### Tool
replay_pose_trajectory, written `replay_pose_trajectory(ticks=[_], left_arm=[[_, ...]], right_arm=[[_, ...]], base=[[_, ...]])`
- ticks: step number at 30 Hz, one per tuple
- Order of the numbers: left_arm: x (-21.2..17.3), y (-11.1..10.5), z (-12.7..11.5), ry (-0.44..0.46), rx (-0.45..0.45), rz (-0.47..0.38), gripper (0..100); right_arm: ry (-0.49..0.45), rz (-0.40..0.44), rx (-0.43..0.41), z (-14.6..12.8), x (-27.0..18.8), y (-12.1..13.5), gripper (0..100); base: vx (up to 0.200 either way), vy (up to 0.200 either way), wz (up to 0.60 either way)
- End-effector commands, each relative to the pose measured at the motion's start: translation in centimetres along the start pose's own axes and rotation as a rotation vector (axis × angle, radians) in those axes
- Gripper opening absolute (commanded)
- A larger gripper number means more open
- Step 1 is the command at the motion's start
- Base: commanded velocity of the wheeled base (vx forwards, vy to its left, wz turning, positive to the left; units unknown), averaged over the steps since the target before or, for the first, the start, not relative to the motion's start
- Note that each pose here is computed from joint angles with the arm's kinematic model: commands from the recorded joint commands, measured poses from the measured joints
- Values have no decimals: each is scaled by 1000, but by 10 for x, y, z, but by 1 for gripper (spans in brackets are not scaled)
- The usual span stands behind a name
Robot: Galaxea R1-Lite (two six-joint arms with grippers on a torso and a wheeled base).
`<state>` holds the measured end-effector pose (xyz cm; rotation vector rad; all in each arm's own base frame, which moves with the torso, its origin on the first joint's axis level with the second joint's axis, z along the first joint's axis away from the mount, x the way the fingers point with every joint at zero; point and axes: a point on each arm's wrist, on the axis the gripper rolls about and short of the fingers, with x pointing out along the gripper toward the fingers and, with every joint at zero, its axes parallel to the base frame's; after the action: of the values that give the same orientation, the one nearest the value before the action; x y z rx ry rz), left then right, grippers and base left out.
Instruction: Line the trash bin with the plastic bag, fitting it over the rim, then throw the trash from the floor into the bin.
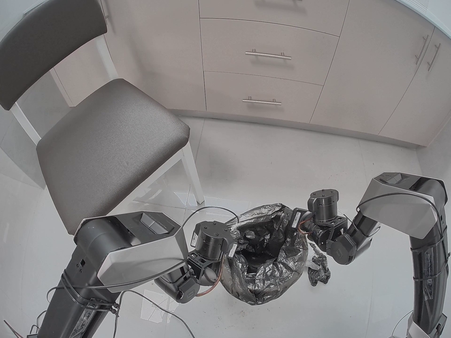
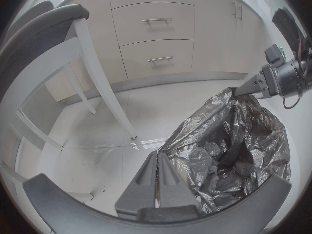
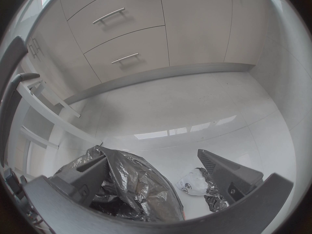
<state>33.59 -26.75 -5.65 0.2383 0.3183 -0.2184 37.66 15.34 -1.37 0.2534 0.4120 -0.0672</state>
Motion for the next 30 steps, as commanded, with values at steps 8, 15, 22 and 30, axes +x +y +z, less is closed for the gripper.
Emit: replay_pose_trajectory(ticks=[8,15,22,30], left_arm=[[-4,-9,-2,8,26,-19,0],[-6,-8,-6,20,29,-21,100],[-10,-6,-18,60,-15,-19,100],[-9,-6,-23,67,-63,-15,100]], right_arm=[[-12,2,13,-2,3,-1,100],[-7,3,12,-3,4,-2,100],[-3,-19,15,-9,13,-8,100],[-2,-30,16,-9,16,-13,100]], base=[[0,0,0],[0,0,0],[0,0,0],[0,0,0]])
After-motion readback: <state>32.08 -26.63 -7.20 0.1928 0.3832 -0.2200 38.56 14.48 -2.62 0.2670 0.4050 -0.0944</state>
